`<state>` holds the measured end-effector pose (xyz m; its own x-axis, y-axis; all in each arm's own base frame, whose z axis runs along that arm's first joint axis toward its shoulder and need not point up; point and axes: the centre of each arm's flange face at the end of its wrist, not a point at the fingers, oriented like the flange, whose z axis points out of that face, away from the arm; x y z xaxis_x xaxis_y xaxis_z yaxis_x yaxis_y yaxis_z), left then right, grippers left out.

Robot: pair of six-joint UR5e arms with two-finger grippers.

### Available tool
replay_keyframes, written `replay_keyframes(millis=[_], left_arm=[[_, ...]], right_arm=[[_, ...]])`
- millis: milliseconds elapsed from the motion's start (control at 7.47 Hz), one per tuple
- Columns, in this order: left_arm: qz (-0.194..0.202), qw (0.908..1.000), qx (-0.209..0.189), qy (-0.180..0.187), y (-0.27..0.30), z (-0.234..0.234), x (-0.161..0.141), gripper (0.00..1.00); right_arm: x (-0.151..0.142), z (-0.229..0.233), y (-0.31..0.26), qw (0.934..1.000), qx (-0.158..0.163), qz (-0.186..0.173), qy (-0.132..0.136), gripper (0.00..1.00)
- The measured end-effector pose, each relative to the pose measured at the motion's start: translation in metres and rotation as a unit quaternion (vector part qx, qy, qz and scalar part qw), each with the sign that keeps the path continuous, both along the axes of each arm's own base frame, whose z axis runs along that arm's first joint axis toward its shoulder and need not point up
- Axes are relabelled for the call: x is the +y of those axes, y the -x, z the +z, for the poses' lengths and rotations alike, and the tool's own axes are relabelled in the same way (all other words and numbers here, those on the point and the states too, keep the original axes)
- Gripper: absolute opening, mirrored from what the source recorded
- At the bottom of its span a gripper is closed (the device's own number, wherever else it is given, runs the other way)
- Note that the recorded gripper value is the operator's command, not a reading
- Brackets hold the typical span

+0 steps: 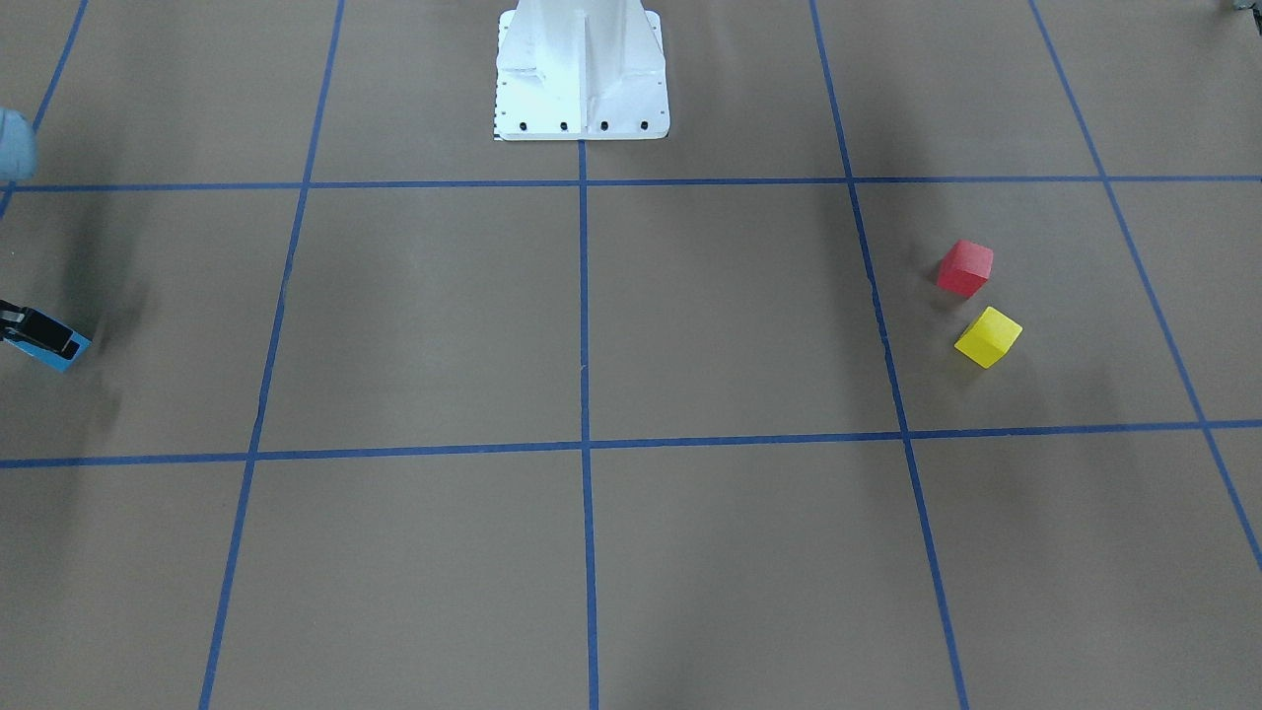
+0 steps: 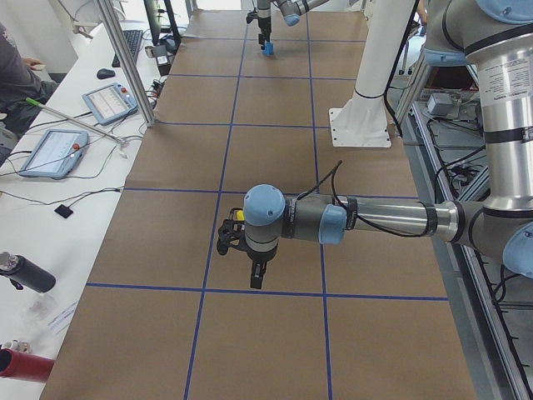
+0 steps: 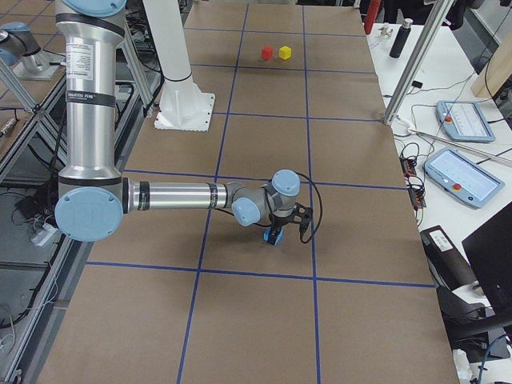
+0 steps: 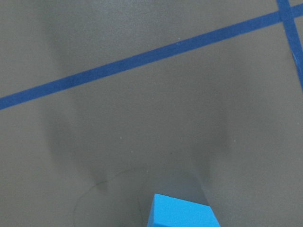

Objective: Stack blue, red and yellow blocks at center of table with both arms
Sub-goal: 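Lower the right gripper onto the blue cube and close on it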

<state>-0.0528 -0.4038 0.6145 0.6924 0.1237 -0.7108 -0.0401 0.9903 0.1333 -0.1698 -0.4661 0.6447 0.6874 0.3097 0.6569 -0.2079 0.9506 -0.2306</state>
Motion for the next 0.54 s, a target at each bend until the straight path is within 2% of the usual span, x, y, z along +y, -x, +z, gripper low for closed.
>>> replay_keyframes(millis=[134,268,536], left_arm=[[0.0,1.0,0.0,-0.001,0.0002,-0.0003,0.0,1.0],[0.0,1.0,0.0,-0.001,0.0003,-0.0004,0.0,1.0],[0.0,1.0,0.0,-0.001,0.0003,-0.001,-0.0001,1.0]], right_arm=[[0.0018,0.0018,0.0036,1.0,0.003,-0.002,0.002,0.3],[0.0034,0.0041,0.0047,1.0,0.005,-0.002,0.006,0.0],[0.0022,0.0046,0.0064,0.9999,0.006,0.001,0.012,0.0]])
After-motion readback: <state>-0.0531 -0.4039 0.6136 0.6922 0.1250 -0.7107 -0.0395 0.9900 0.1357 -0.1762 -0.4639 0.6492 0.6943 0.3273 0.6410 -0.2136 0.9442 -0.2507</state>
